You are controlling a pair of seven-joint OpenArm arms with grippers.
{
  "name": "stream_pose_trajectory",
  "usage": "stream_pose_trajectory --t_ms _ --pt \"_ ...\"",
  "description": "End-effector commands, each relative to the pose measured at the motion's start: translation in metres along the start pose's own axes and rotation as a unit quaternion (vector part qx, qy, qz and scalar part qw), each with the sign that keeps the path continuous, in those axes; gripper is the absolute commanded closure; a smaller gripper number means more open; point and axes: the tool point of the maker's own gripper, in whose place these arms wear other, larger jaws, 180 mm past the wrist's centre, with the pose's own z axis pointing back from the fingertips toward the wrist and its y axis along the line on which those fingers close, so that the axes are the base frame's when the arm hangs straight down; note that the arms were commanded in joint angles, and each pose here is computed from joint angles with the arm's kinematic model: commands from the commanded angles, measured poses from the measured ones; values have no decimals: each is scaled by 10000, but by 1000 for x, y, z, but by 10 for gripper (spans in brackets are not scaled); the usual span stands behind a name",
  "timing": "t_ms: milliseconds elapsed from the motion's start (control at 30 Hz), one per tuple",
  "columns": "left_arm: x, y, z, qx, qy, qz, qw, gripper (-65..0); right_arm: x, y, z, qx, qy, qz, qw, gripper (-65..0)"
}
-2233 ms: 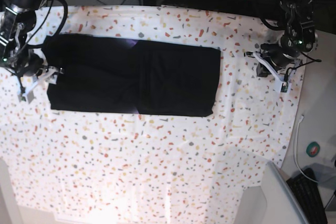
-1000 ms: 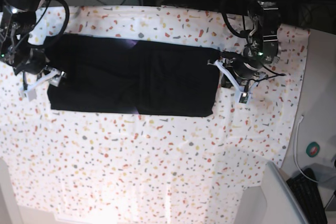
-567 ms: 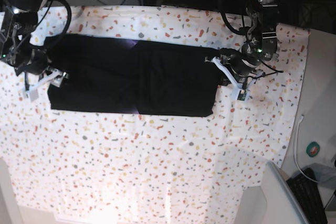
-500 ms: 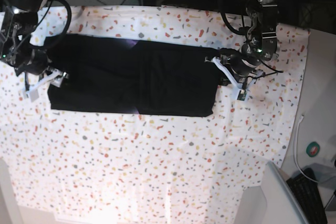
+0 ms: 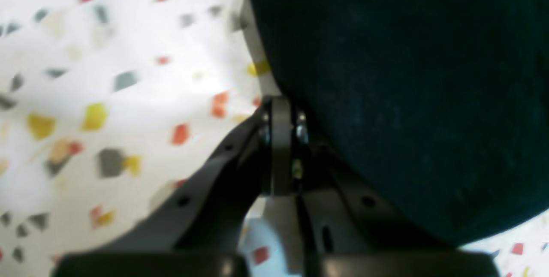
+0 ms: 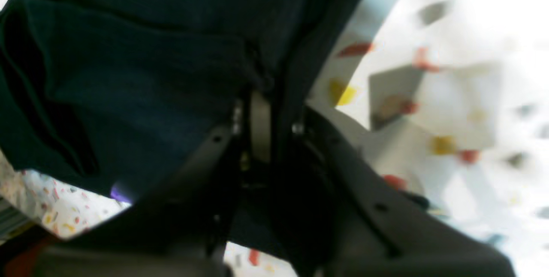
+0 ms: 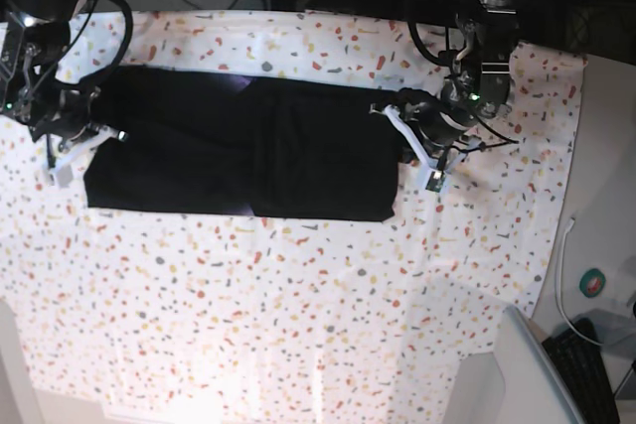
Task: Layout the t-shirt on the table in an organized manner, then fold the t-shirt properly
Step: 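Grasp both strip ends and fold them toward each other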
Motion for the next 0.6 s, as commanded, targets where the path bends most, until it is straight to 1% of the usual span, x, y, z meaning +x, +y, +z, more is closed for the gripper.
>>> stream_pose_trajectory --t_ms 0,67,167,200,267,300,367,400,500,567 --pt "-15 -14 -1 -193 321 -84 9993 0 23 -1 8 -23 -298 100 9995 0" --pt "-12 -25 -4 -300 296 -97 9991 0 30 -12 15 -152 -325 168 9992 0" --pt "-9 -34 -7 -371 276 -133 9988 0 37 -14 20 -206 -395 267 9986 0" --pt "-9 -37 -8 -408 278 -172 9986 0 37 -10 22 -220 -360 388 9984 0" --pt "-8 -46 -10 -511 284 -245 9980 0 37 0 25 -311 -220 809 9960 0" --pt "-7 -53 -11 -592 282 -287 9974 0 37 5 27 -396 -173 1058 9934 0" --pt "-5 -68 -13 -727 273 -345 9964 0 41 16 33 -602 -167 1586 9854 0" --pt "-4 -75 -14 -779 267 -356 9960 0 38 27 32 -645 -130 1761 9822 0" --pt "-4 -82 -15 -840 258 -365 9955 0 37 42 40 -1051 -179 1844 9771 0" --pt "2 -91 -17 -905 197 -314 9952 0 37 60 43 -1124 -260 2043 9721 0"
